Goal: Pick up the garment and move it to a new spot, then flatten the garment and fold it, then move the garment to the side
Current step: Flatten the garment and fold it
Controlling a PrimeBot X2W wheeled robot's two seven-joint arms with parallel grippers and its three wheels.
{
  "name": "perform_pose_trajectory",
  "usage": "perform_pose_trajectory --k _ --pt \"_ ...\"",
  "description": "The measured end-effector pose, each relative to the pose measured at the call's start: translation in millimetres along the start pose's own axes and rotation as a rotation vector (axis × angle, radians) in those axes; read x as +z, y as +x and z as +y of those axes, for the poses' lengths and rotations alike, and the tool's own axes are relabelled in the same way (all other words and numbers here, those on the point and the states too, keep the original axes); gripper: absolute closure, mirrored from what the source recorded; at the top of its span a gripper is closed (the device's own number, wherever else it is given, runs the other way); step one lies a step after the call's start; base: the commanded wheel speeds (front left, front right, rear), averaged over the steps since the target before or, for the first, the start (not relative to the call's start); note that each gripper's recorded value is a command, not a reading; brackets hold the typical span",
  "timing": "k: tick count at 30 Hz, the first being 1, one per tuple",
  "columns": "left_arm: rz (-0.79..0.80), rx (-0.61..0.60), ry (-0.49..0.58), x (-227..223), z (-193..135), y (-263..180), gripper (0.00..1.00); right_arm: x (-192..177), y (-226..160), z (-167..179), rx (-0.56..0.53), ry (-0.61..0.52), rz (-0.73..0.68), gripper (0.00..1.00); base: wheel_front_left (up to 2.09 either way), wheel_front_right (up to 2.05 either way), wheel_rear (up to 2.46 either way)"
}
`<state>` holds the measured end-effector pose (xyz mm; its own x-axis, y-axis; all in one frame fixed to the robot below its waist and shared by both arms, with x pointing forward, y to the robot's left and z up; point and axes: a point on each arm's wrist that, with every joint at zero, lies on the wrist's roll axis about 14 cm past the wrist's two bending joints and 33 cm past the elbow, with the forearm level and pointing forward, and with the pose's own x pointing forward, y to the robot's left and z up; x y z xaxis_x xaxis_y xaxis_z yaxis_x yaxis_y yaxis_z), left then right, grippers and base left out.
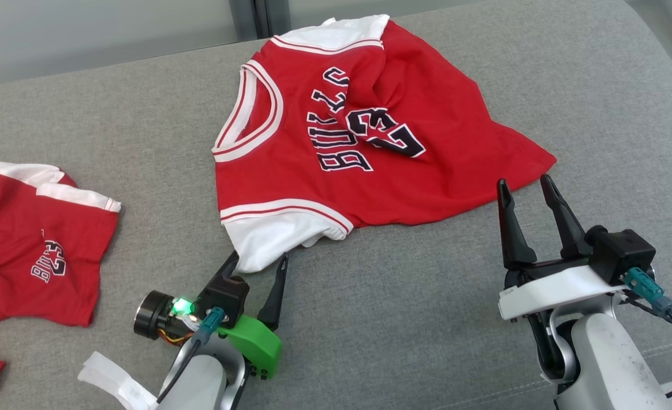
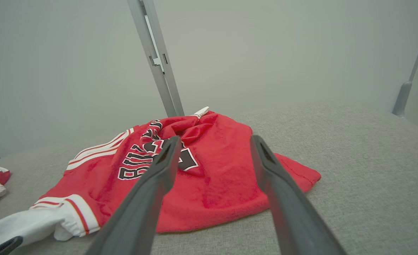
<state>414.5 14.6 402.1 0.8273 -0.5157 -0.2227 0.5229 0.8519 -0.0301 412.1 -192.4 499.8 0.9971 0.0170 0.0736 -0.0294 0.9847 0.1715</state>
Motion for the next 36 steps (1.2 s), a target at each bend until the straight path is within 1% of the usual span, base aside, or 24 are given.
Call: perform_pose_trajectory --k 1,2,6,9,15,20,24,28,31,34,36 --pt "-0.008 -0.004 -0.001 3 -1 0 0.83 0 0 0 0.000 0.000 -0.001 0.00 0.00 0.00 0.00" --pt "-0.015 -0.008 -0.002 4 -2 -1 1.00 1 0 0 0.000 0.001 -0.002 0.00 0.00 0.00 0.00" --pt "-0.051 -0.008 -0.012 15 -2 -6 1.00 3 0 1 0.002 0.003 -0.008 0.00 0.00 0.00 0.00" --pt "-0.107 0.028 -0.051 31 6 -11 1.00 3 0 6 0.015 0.008 -0.007 0.00 0.00 0.00 0.00" --pt "-0.208 0.100 -0.087 60 23 -29 1.00 3 -2 15 0.037 0.017 -0.005 0.00 0.00 0.00 0.00" --pt "-0.251 0.129 -0.126 70 28 -47 1.00 2 -5 21 0.053 0.024 0.001 0.00 0.00 0.00 0.00" --pt "-0.223 0.136 -0.138 59 27 -55 1.00 2 -6 28 0.073 0.026 0.002 0.00 0.00 0.00 0.00" --pt "-0.126 0.134 -0.128 30 27 -53 1.00 0 -5 34 0.091 0.024 0.010 0.00 0.00 0.00 0.00" --pt "-0.077 0.134 -0.106 19 35 -42 1.00 0 -3 34 0.093 0.019 0.012 0.00 0.00 0.00 0.00" --pt "-0.043 0.150 -0.077 14 48 -29 1.00 -5 -3 27 0.072 0.018 0.025 0.00 0.00 0.00 0.00" --pt "0.012 0.160 -0.057 0 54 -23 1.00 -7 -2 22 0.059 0.019 0.030 0.00 0.00 0.00 0.00"
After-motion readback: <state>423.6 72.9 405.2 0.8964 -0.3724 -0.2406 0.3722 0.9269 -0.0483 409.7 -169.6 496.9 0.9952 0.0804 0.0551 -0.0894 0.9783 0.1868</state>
